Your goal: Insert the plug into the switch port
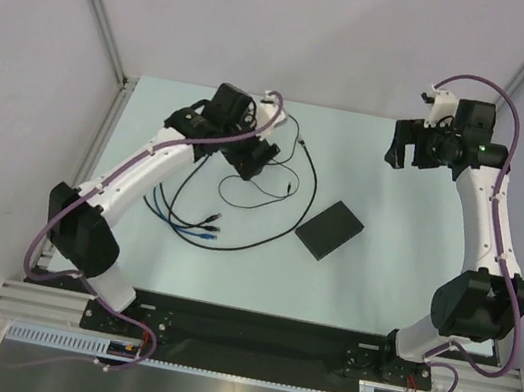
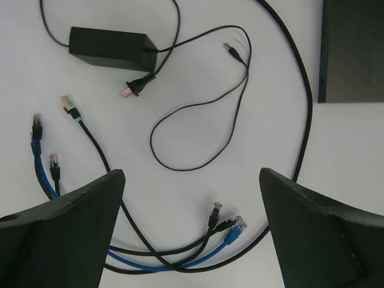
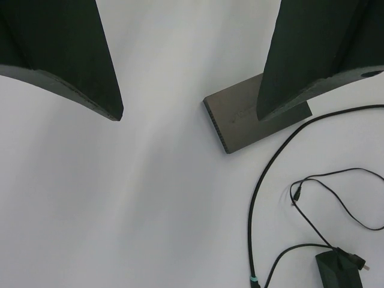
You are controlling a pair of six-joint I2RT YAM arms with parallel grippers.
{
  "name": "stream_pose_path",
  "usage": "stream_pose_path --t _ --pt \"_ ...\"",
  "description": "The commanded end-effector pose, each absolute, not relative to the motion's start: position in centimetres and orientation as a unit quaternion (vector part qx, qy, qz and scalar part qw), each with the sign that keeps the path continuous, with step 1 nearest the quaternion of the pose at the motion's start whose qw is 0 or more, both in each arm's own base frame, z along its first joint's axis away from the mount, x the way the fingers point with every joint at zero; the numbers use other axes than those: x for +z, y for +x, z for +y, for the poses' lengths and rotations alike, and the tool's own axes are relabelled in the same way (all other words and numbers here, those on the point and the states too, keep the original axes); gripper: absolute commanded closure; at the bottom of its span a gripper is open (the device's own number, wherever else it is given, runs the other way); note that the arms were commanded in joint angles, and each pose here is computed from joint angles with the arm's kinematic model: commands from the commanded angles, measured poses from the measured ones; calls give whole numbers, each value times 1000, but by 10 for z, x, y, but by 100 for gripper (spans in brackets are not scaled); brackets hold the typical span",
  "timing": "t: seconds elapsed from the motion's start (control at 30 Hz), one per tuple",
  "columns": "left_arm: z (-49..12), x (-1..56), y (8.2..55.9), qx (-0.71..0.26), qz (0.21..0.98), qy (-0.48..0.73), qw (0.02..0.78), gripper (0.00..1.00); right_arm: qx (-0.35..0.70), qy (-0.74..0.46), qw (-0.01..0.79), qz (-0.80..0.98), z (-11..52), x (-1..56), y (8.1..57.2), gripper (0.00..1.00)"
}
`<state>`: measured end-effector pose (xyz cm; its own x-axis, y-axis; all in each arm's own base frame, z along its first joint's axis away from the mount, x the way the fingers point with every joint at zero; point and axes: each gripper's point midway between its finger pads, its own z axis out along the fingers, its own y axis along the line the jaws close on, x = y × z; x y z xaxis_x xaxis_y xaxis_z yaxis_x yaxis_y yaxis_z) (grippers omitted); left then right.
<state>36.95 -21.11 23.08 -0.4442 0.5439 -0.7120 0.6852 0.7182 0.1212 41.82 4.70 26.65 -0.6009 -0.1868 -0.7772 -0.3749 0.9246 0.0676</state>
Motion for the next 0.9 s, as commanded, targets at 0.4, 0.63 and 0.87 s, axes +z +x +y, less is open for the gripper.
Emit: stream_pose_path --t 0.4,0.63,0.87 --pt "-311 119 307 -96 745 621 222 19 104 -148 425 887 37 274 411 0" --pt "-323 83 306 -101 751 618 209 22 103 -142 423 889 34 274 409 0" --pt "-331 48 306 -105 774 590 206 25 92 -136 419 893 26 272 405 0"
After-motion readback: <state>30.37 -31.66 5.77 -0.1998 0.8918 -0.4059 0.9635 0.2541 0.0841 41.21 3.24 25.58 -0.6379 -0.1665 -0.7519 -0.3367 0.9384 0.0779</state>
